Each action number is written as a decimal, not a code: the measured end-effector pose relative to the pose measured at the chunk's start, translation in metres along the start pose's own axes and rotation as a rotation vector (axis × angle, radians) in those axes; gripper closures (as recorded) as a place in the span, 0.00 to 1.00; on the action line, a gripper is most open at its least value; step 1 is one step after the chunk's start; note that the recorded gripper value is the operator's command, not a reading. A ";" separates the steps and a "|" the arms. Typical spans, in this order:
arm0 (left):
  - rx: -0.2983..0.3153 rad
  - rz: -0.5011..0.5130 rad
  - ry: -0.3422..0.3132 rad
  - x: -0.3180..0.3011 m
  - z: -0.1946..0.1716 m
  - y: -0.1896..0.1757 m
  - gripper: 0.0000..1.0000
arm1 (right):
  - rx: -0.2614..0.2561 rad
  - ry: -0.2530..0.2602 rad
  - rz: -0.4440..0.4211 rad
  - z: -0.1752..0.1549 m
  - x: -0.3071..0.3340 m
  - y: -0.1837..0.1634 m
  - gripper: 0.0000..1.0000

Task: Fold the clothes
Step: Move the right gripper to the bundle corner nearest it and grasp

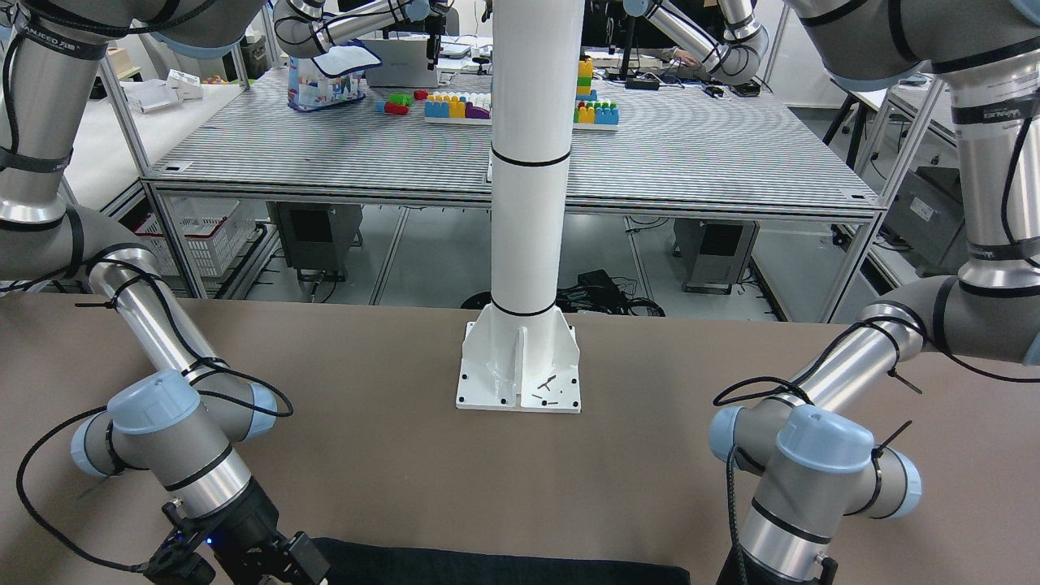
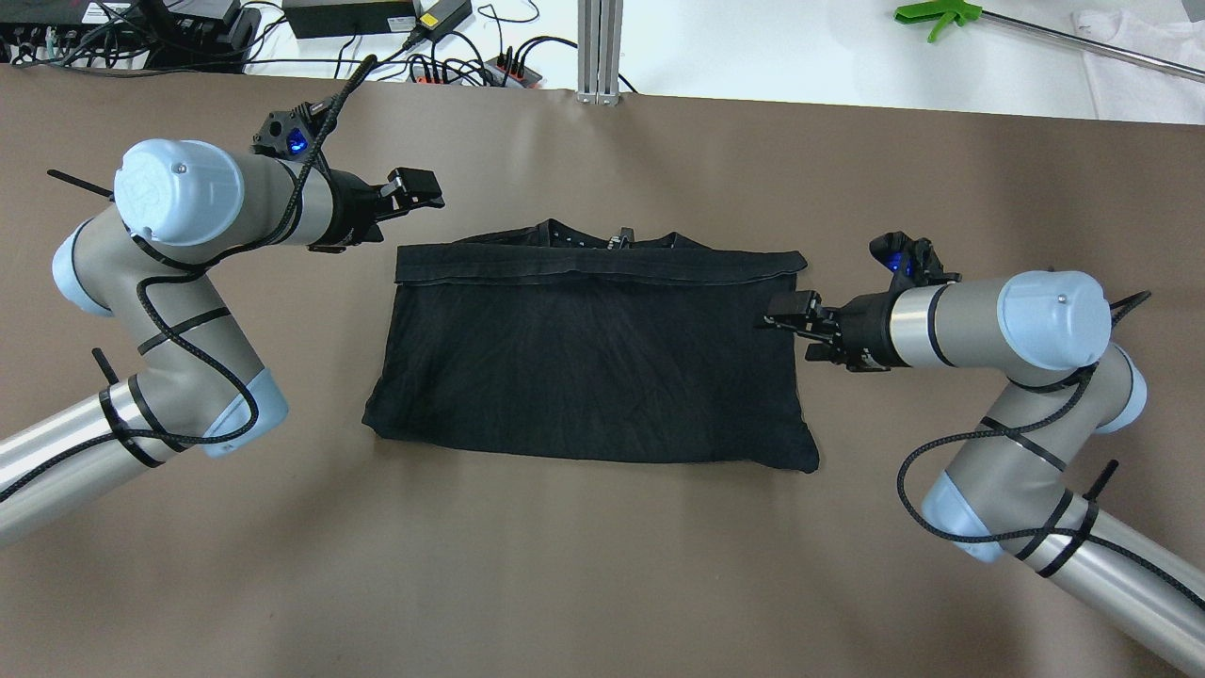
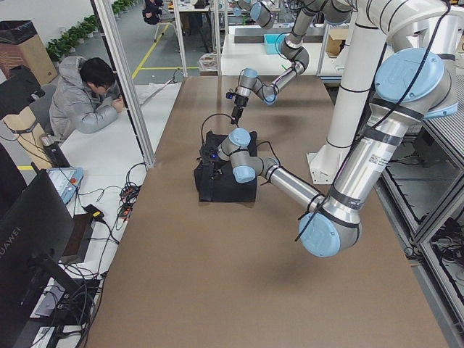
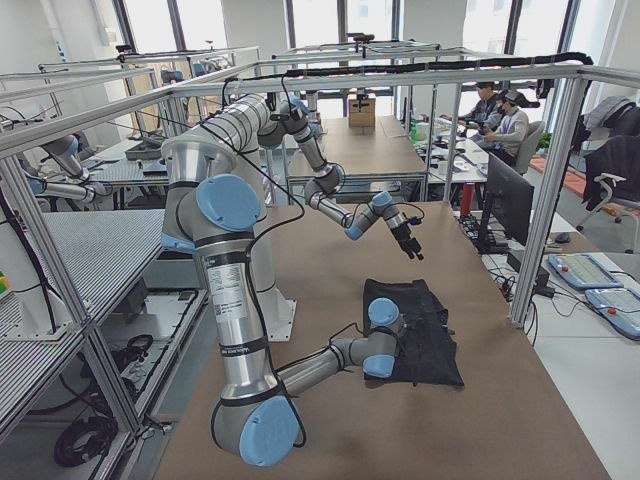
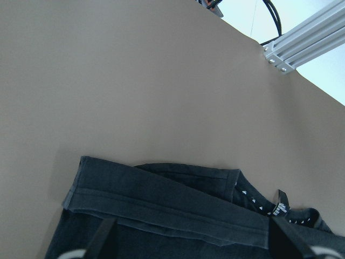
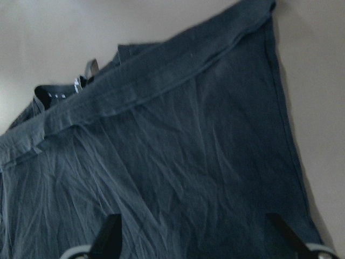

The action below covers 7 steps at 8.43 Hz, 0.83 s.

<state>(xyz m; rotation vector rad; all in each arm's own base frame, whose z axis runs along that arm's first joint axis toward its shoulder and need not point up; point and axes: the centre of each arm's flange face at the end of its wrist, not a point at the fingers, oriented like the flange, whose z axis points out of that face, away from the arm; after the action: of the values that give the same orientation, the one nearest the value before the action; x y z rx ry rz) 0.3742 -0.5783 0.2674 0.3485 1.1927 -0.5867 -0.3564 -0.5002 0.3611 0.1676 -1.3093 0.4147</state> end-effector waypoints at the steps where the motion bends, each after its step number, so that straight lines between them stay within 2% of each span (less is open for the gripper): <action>1: 0.005 0.000 0.002 0.001 -0.001 -0.001 0.00 | -0.042 0.036 0.020 -0.001 0.000 0.019 0.07; 3: 0.011 0.000 0.005 0.002 -0.002 -0.001 0.00 | -0.090 0.106 0.052 -0.004 0.014 0.038 0.07; 7: 0.021 0.002 0.012 0.007 -0.003 -0.002 0.00 | -0.108 0.200 0.085 -0.001 0.066 0.048 0.07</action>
<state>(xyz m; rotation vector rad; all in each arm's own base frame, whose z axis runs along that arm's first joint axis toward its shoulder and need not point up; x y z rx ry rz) 0.3722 -0.5798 0.2598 0.3713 1.1985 -0.5961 -0.3612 -0.4423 0.4184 -0.0199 -1.1412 0.4211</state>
